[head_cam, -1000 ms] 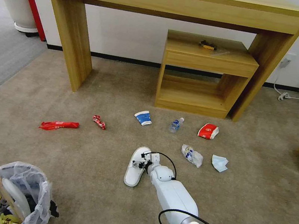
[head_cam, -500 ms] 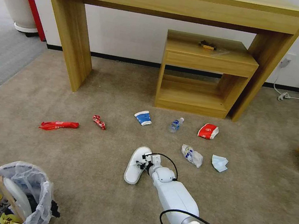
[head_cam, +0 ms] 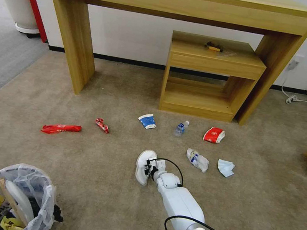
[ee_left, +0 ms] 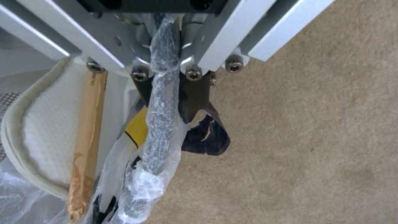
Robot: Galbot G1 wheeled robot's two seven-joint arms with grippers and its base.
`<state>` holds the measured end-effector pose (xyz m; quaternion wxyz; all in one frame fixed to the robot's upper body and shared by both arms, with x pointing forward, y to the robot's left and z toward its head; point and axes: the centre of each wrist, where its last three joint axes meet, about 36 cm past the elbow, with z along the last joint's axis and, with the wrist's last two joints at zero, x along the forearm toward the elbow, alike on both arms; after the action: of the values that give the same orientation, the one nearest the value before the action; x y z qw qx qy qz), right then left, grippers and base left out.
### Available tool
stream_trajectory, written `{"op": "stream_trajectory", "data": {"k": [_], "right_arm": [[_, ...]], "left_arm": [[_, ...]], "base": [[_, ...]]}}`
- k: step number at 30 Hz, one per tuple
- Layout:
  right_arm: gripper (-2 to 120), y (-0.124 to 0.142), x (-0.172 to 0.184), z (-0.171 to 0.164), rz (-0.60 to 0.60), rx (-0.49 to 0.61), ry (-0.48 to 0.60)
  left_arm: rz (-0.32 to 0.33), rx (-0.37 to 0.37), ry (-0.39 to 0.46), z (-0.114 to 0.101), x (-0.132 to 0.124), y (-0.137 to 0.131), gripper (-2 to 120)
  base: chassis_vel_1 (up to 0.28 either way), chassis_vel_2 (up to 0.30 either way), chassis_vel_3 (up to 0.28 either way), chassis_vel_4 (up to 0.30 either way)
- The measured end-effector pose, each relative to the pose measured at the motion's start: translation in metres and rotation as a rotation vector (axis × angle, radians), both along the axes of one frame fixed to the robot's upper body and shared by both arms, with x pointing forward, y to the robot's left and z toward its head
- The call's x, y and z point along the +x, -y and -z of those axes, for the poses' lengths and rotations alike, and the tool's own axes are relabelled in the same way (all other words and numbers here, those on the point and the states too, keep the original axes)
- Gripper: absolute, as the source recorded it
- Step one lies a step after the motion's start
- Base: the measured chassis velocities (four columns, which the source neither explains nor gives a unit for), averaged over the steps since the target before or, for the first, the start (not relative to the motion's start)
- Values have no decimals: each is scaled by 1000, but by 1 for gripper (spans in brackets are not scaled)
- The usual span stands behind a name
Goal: Pick up the trash bin and place the garbage on the floor into it.
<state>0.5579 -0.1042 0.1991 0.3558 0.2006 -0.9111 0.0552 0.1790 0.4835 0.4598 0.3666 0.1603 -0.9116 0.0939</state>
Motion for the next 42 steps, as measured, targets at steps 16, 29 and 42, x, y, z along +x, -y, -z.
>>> {"op": "stream_trajectory", "data": {"k": [16,29,42], "right_arm": [[0,8,-4,-33,-144,-34,302],[0,6,7,-169,-349,151,724],[0,-3,5,-181,-381,176,748]], "left_arm": [[46,8,18,-7,8,17,0],[86,44,62,-18,33,41,0],[90,49,67,-19,36,44,0]], "base": [[0,0,0,0],[0,0,0,0],[0,0,0,0]]}}
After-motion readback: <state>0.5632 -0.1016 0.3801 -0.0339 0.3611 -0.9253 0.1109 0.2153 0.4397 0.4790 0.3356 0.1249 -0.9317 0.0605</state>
